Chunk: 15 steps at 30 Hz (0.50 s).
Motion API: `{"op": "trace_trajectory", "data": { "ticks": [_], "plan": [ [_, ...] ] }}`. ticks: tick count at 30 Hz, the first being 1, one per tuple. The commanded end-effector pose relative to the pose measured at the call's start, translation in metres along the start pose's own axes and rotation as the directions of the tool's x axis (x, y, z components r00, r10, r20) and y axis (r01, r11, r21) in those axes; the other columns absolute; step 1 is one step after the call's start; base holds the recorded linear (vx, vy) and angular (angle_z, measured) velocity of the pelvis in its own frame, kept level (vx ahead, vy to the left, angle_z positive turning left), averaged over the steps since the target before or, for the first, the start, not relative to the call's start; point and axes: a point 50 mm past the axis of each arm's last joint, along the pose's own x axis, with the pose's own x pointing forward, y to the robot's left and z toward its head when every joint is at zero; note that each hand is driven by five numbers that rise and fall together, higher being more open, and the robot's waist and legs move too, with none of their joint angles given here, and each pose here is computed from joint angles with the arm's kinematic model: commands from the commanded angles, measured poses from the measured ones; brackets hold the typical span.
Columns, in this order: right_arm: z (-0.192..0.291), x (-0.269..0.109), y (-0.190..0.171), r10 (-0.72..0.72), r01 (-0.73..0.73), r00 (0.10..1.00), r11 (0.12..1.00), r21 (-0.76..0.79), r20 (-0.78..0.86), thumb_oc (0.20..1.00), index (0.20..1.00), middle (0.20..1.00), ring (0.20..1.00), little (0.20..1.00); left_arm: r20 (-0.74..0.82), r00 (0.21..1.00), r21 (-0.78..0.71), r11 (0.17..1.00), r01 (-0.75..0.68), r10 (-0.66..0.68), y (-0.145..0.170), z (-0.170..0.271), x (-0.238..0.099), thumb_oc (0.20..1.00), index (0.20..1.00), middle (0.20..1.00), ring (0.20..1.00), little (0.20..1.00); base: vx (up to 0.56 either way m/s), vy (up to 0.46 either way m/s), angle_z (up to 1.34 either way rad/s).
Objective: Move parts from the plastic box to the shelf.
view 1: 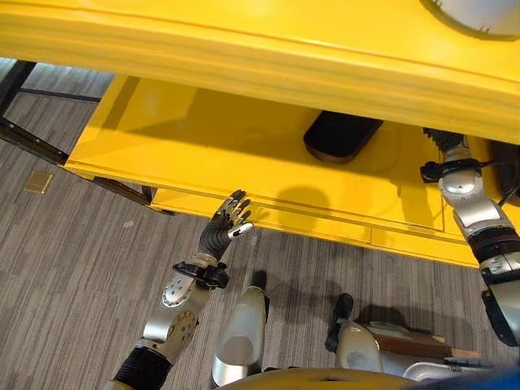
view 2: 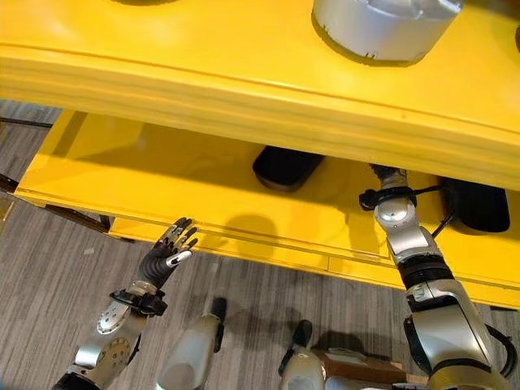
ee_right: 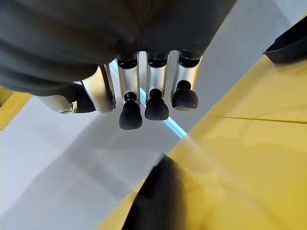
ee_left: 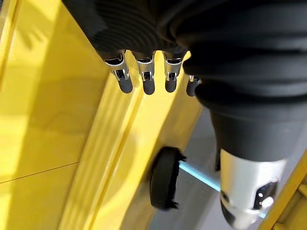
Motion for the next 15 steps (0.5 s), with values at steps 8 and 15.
{"op": "trace_trajectory", "data": {
  "ticks": [8,15],
  "plan": [
    [0.002,0.002,-0.026,-0.074,0.077,0.996,0.994,-0.077,0.045,0.200,0.200,0.200,0.200,0.200,0.080,0.992,-0.008,0.995,0.101,-0.100,-0.019,0.015,-0.001,1.000,1.000,1.000,1.000,1.000,-0.06,0.006,-0.10],
    [-0.006,-0.015,-0.018,-0.071,0.072,0.996,0.997,-0.016,0.044,0.338,0.338,0.338,0.338,0.338,0.069,0.994,-0.005,0.996,0.087,-0.087,-0.014,0.013,-0.006,1.000,1.000,1.000,1.000,1.000,-0.01,-0.013,-0.04]
  ]
}}
